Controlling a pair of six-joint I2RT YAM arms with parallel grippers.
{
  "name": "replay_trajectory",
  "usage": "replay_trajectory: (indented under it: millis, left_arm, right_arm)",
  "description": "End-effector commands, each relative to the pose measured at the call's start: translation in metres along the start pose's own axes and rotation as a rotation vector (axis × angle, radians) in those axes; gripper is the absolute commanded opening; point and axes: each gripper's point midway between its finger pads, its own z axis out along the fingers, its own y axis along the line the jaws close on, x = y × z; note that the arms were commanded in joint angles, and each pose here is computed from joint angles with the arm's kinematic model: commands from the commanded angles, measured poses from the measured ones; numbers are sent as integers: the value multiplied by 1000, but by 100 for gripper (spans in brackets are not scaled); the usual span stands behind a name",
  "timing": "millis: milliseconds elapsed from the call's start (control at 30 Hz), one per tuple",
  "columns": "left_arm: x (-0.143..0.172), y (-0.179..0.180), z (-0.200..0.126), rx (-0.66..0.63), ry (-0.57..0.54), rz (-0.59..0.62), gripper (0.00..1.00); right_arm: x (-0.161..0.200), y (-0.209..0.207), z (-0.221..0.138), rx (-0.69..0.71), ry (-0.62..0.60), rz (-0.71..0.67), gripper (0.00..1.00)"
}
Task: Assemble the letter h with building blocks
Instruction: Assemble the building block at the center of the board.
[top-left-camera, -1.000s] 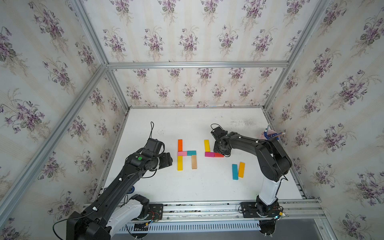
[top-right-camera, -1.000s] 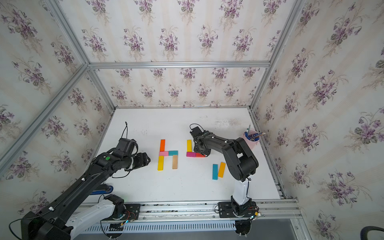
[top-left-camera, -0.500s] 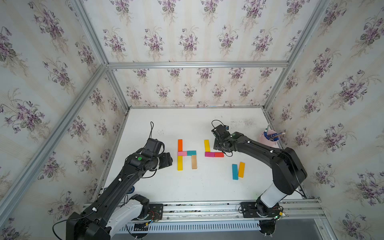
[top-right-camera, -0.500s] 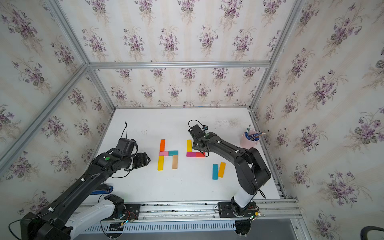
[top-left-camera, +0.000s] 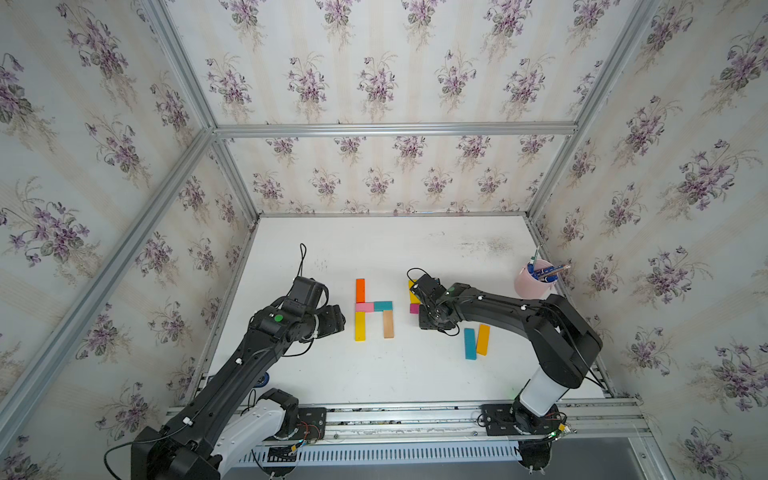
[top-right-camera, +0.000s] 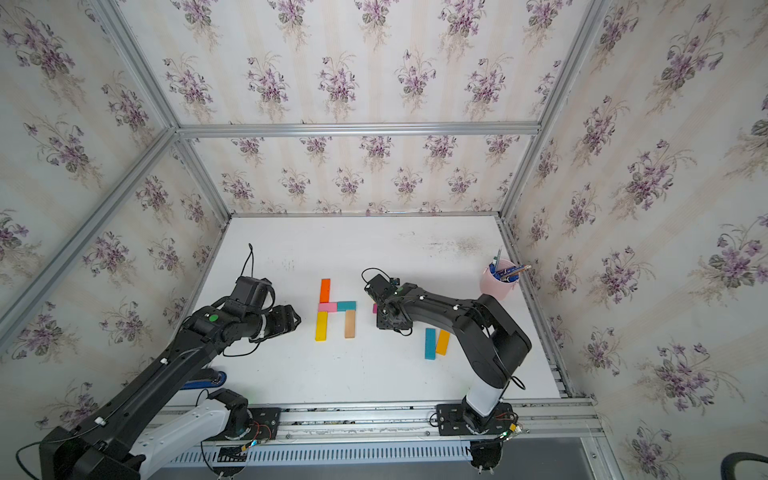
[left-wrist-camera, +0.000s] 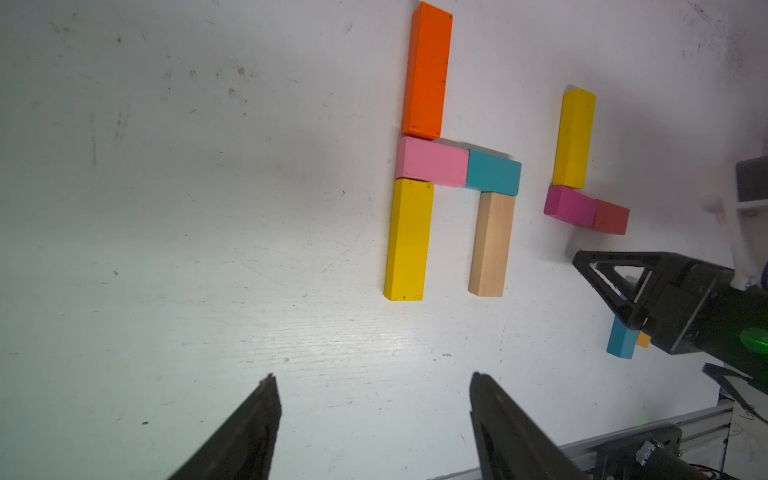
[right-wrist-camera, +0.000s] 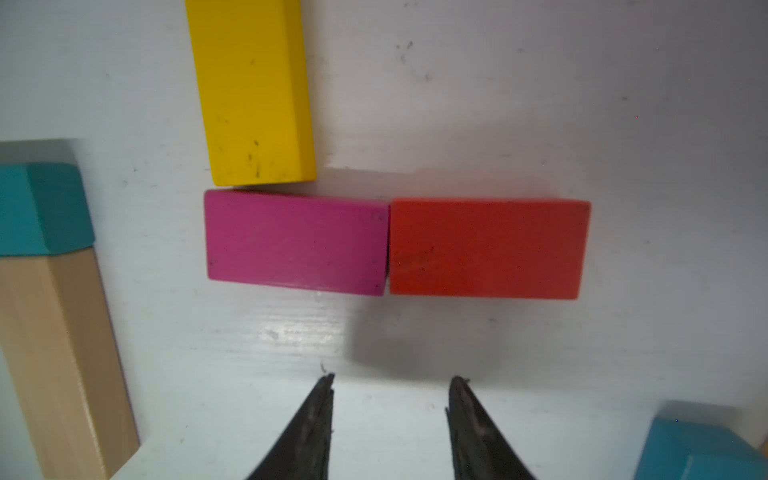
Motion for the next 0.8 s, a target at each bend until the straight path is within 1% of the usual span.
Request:
replay_trajectory:
  millis: [0,133,767]
  left_arm:
    - [-4,-1,0,6,-16,-3,74]
    - [-4,-1,1,4,-13,-2,74]
    - [-4,-1,3,2,-11,4,74]
  right_arm:
    - [-6,1,6,20,-6,-18,45]
    - [-13,-5,11,49,-8,-9,43]
    - [-28,-6,17,56,-15,3,42]
